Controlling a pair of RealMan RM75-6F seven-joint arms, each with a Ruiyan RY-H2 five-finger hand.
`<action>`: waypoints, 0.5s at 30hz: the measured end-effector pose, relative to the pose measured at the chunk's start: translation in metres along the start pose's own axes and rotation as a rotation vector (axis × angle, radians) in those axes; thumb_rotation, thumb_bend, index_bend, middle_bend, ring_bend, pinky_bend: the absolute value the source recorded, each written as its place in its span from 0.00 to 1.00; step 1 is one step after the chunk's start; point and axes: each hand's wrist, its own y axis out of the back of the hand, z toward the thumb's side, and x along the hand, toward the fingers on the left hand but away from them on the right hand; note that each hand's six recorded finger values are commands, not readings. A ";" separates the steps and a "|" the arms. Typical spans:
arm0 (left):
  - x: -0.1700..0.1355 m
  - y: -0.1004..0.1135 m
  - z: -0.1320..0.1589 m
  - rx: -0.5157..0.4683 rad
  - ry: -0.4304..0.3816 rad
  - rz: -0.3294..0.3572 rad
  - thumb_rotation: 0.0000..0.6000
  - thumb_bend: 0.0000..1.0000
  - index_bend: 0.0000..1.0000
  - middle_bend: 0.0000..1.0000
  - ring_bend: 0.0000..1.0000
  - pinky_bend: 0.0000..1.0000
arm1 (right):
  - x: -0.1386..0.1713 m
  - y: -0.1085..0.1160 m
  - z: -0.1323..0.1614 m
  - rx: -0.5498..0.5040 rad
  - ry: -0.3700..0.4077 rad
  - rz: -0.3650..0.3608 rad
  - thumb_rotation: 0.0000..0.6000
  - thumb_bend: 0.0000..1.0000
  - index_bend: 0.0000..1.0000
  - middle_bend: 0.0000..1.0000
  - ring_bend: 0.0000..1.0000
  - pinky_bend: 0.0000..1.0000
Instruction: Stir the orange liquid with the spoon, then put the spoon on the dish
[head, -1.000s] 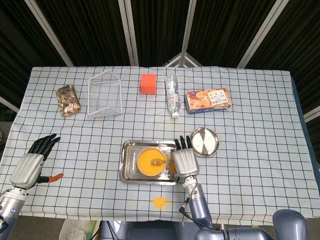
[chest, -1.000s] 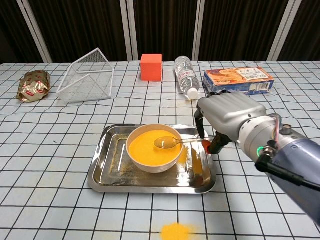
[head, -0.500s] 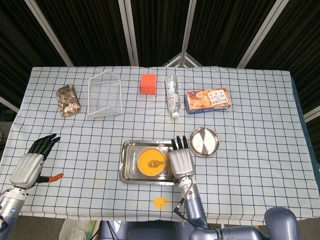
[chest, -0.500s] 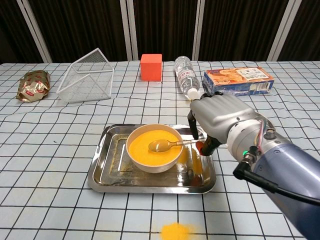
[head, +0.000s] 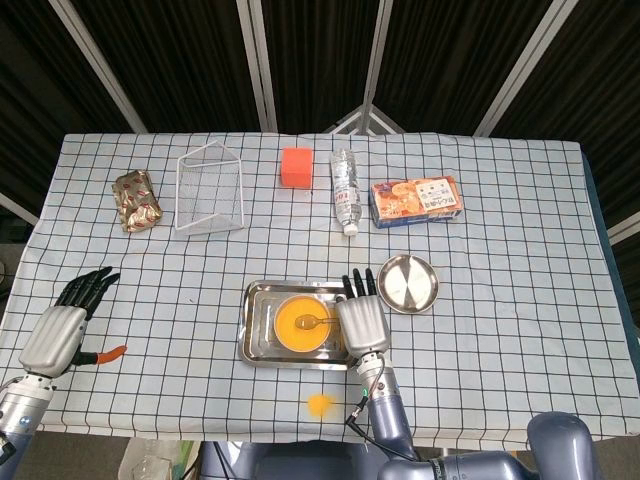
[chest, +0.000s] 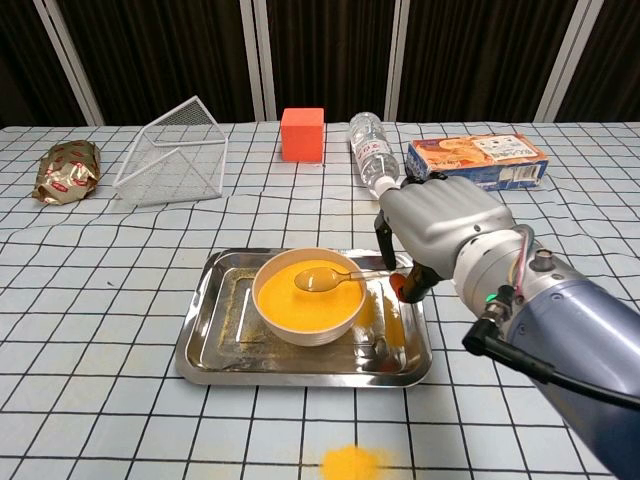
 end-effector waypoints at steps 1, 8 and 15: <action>0.000 0.000 0.000 0.000 0.000 0.000 1.00 0.00 0.00 0.00 0.00 0.02 | 0.000 0.001 0.000 0.001 -0.001 -0.002 1.00 0.52 0.56 0.16 0.00 0.00; -0.001 0.000 -0.001 0.002 0.008 0.000 1.00 0.00 0.00 0.00 0.00 0.02 | 0.003 0.000 0.000 0.006 -0.009 -0.001 1.00 0.52 0.55 0.16 0.00 0.00; 0.000 0.000 -0.003 -0.004 0.018 0.003 1.00 0.00 0.00 0.00 0.00 0.02 | 0.005 -0.001 0.003 0.005 -0.018 0.003 1.00 0.52 0.51 0.16 0.00 0.00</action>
